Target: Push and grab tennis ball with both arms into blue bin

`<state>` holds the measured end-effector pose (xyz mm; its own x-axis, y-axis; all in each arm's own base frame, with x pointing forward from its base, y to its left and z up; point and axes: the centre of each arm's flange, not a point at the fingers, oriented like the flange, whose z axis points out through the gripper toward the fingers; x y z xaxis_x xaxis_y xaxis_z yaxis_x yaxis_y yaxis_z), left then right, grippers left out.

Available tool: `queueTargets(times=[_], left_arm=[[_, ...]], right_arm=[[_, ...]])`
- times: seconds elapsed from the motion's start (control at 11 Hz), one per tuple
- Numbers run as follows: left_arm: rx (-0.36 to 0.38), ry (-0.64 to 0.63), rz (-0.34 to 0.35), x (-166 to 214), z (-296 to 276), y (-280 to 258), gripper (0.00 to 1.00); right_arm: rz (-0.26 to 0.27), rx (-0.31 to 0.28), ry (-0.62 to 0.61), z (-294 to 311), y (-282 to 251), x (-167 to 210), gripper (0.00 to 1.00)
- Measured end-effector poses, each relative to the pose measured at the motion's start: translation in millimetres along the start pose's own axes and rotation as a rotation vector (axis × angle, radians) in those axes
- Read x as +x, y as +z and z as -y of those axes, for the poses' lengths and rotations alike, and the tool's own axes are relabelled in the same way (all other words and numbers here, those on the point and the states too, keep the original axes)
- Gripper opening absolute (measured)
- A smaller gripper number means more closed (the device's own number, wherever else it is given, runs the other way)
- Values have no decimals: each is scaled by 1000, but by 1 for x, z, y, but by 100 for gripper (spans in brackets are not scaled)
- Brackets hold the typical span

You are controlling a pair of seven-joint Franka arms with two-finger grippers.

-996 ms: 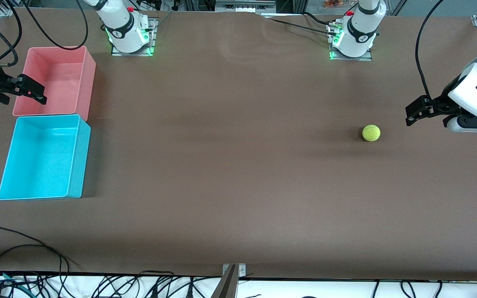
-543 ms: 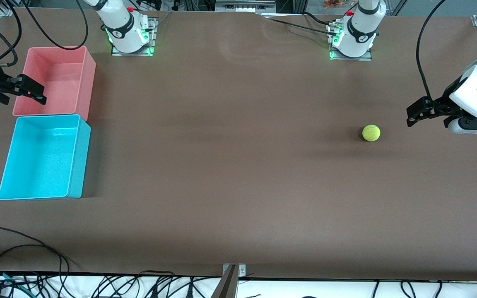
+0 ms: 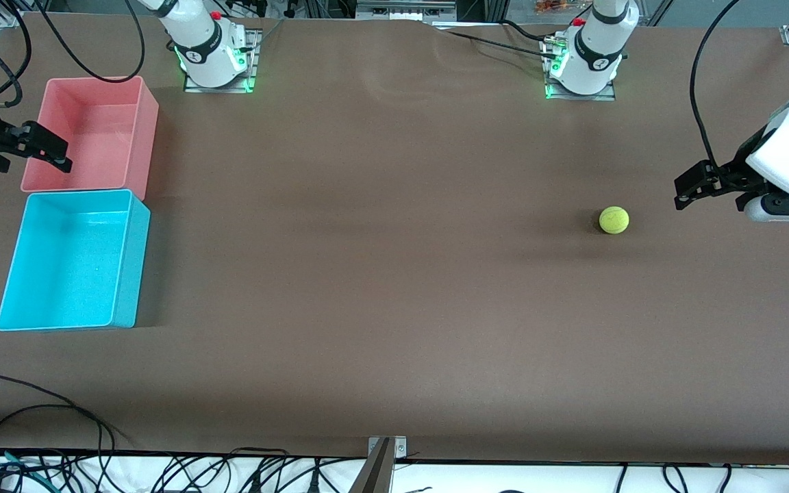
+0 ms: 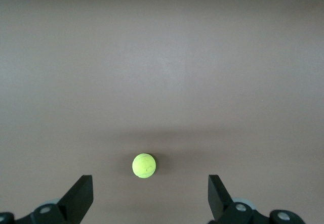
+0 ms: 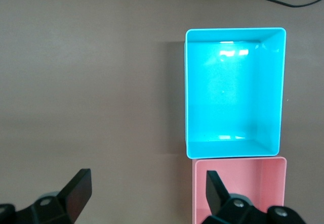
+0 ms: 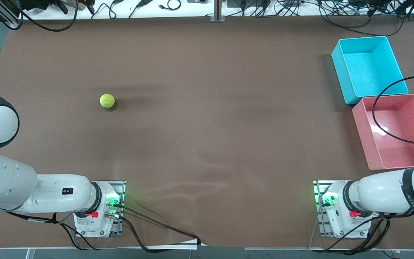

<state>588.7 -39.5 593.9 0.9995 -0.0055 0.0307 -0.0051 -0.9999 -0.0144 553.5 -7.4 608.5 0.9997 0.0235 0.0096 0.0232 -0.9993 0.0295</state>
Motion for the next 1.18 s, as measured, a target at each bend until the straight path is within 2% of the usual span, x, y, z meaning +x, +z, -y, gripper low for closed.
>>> queueTargets(times=[1.18], left_arm=[[2, -6, 22, -2, 4, 3, 100]], right_arm=[[0, 0, 3, -2, 0, 0, 100]])
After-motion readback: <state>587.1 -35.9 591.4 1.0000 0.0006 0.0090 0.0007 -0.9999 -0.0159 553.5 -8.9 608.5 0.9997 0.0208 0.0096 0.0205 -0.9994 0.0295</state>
